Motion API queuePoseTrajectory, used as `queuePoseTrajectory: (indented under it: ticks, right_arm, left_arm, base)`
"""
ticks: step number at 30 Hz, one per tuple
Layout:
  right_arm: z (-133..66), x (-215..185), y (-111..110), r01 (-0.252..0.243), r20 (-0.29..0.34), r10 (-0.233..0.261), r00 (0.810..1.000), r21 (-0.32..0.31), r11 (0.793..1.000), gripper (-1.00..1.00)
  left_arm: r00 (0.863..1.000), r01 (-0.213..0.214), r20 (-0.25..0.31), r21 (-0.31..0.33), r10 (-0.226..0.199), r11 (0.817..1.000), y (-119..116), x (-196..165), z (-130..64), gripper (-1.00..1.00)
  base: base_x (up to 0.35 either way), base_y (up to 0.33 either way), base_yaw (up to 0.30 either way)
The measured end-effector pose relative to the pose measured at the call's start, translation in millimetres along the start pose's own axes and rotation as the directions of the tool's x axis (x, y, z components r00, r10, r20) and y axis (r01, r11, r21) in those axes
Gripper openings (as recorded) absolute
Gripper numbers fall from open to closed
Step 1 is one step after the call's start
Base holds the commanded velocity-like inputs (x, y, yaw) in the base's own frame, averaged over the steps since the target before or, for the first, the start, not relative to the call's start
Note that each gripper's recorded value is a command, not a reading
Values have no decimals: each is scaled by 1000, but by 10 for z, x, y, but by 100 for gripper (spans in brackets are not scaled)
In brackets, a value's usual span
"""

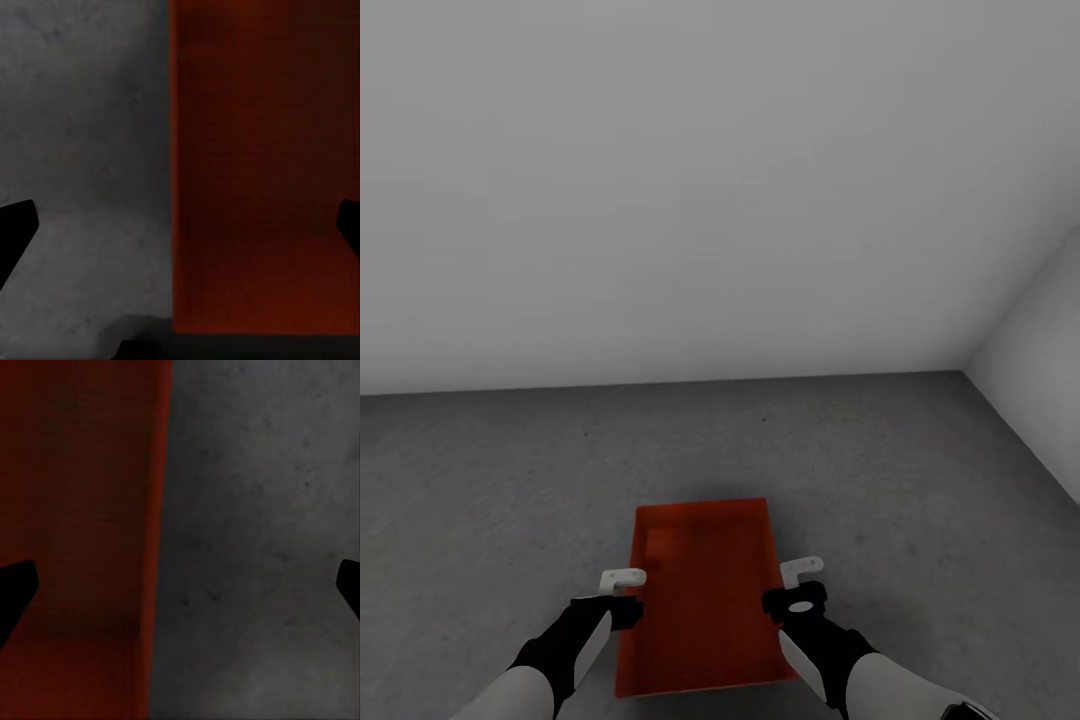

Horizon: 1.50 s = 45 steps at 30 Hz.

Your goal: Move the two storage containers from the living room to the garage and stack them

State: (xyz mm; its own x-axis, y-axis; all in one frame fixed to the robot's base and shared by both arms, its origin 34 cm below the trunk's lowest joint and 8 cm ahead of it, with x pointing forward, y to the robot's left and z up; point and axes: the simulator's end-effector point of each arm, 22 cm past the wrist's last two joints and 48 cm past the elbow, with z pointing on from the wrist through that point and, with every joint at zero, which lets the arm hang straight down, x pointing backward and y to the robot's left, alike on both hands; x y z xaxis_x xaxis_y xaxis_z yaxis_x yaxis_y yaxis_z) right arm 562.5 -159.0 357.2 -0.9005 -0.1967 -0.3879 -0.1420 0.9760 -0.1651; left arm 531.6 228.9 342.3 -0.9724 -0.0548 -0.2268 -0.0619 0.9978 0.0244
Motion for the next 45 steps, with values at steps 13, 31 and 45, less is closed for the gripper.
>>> queuePoseTrajectory:
  ticks: [13, 31, 45]
  right_arm:
    - [-223, -138, -21, -3, 1, 3, 1000, -4, 1000, 100]
    - [-512, -298, -104, 1, 1, -1, 1000, -1, 1000, 100]
    - [-722, -335, -184, -4, -19, 4, 1000, 7, 1000, 100]
  left_arm:
    - [1000, 1, 1, 0, -1, 1000, 5, -94, -241, 100]
    - [1000, 1, 1, 1, -1, 1000, -1, -211, -566, 100]
    - [997, 16, -73, 6, -16, 1000, 6, 75, -751, 100]
  base:
    - [0, 0, 0]
    - [0, 0, 0]
    - [0, 0, 0]
